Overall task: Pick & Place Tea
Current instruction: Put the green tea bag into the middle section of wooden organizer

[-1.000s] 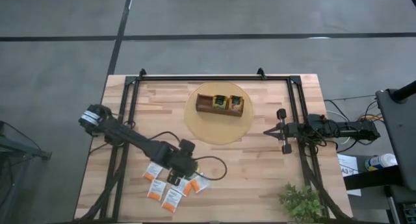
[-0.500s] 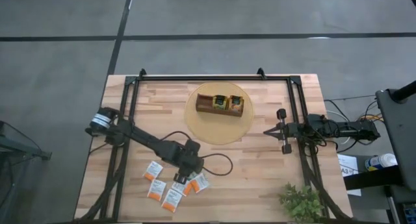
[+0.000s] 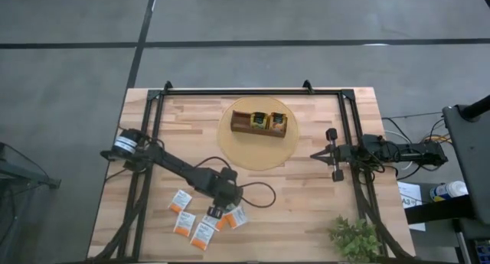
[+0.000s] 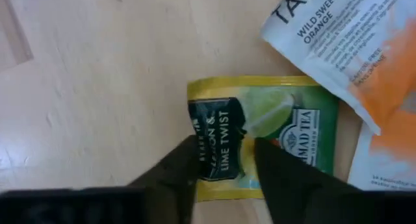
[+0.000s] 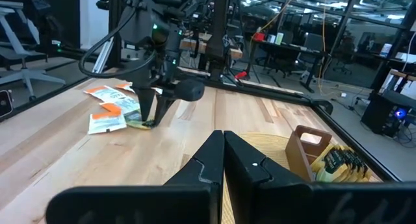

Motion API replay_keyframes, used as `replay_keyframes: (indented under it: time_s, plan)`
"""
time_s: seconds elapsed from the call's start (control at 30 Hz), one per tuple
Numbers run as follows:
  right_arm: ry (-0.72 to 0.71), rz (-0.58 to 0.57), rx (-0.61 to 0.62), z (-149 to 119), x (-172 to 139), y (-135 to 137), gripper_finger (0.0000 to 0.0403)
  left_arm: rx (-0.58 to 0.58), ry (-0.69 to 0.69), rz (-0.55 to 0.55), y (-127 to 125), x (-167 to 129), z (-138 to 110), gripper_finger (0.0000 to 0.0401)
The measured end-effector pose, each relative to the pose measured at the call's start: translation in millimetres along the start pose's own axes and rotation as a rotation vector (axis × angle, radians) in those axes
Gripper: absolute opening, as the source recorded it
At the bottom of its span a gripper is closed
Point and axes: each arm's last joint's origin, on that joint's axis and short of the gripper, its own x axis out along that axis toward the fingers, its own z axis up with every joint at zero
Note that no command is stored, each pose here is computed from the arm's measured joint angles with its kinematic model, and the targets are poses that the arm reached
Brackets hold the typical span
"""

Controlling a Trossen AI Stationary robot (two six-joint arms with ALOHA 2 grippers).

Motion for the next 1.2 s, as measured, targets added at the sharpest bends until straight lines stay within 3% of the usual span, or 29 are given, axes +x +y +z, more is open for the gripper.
replay_keyframes:
  time_s: [0.17,0.23,0.43,0.77,0.97,1.2]
  plan:
    - [0.000,0.000,0.000,0.0,0.0,0.0,0.0009,-0.006,-0.013,-0.016,-0.3,2.1,1.7,0.0031]
    - [0.000,0.000,0.000,0.0,0.0,0.0,0.0009,-0.012,-0.015,-0.012,-0.3,1.4,1.9,0.0009]
    - [0.000,0.000,0.000,0.0,0.0,0.0,0.0009,-0.008,0.023,0.111,8.5,-13.1,1.7,0.0001]
    - [0.000,0.000,0.000,0.0,0.0,0.0,0.0009,0.045,-0.012,0.561,38.4,-55.6,25.8,0.0000]
    - [0.000,0.001,0.000,0.0,0.0,0.0,0.0009,0.053,-0.033,0.775,70.6,-63.2,34.8,0.0000]
    - [0.000,0.000,0.000,0.0,0.0,0.0,0.0009,-0.043,-0.055,0.960,110.6,-64.2,34.0,0.0000]
